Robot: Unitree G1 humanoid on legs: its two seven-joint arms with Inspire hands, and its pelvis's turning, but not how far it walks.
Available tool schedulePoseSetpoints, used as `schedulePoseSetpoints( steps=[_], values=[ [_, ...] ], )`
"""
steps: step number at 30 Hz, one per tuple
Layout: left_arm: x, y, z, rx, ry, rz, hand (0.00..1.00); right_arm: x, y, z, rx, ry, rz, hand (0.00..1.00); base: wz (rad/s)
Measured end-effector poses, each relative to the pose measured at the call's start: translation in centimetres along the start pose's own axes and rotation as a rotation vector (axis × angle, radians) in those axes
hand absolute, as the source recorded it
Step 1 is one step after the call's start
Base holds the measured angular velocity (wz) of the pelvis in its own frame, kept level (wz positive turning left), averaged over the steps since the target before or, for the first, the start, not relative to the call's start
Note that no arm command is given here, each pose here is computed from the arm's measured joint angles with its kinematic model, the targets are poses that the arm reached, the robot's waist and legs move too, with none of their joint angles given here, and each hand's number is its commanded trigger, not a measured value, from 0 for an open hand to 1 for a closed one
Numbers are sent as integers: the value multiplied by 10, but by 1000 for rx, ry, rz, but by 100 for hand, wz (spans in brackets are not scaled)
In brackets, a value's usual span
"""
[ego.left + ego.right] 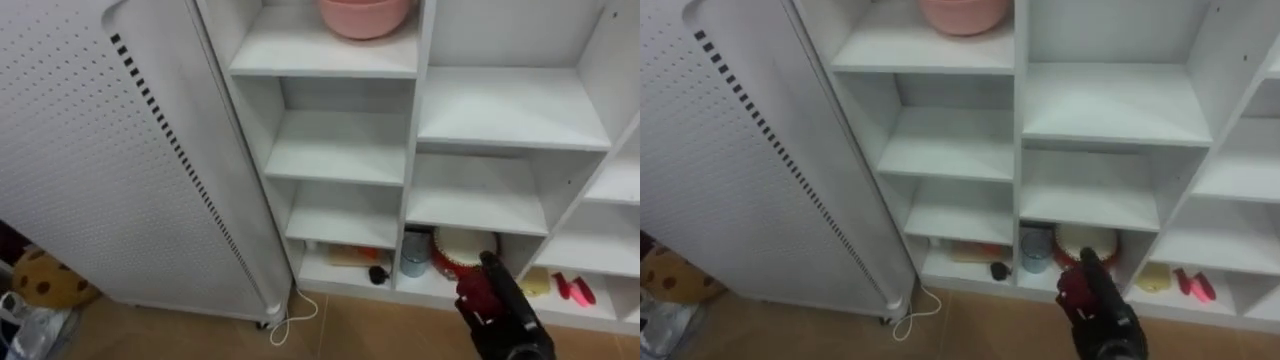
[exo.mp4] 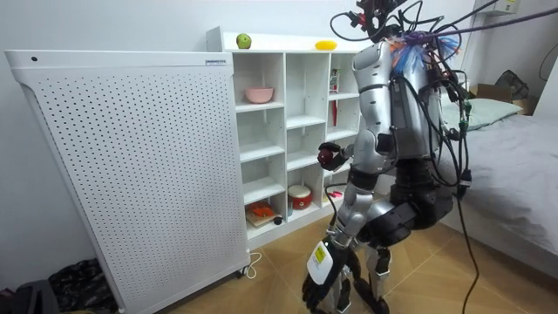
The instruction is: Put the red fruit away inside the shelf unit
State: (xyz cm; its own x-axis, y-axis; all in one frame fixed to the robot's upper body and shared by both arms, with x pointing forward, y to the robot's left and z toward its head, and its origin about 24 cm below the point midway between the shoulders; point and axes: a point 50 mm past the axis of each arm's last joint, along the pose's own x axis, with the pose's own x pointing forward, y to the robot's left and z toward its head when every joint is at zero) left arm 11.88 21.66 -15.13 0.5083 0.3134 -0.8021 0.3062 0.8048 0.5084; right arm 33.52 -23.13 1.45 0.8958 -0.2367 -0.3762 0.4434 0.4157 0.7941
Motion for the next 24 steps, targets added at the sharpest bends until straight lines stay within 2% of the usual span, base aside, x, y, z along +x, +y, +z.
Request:
schedulePoseSetpoints(
  steps=[4,9,17,24],
  values=[
    [0,4,-2,-22,-1,12,0,5,4,16,46,-27,-17,100,6],
    [0,9,-2,-49,1,40,0,10,25,48,128,-85,28,100,7],
    [-5,17,-16,-53,-2,77,0,11,43,62,174,-117,60,100,4],
    [-7,20,-19,-43,-15,83,0,10,83,94,236,-185,123,100,11]
  ],
)
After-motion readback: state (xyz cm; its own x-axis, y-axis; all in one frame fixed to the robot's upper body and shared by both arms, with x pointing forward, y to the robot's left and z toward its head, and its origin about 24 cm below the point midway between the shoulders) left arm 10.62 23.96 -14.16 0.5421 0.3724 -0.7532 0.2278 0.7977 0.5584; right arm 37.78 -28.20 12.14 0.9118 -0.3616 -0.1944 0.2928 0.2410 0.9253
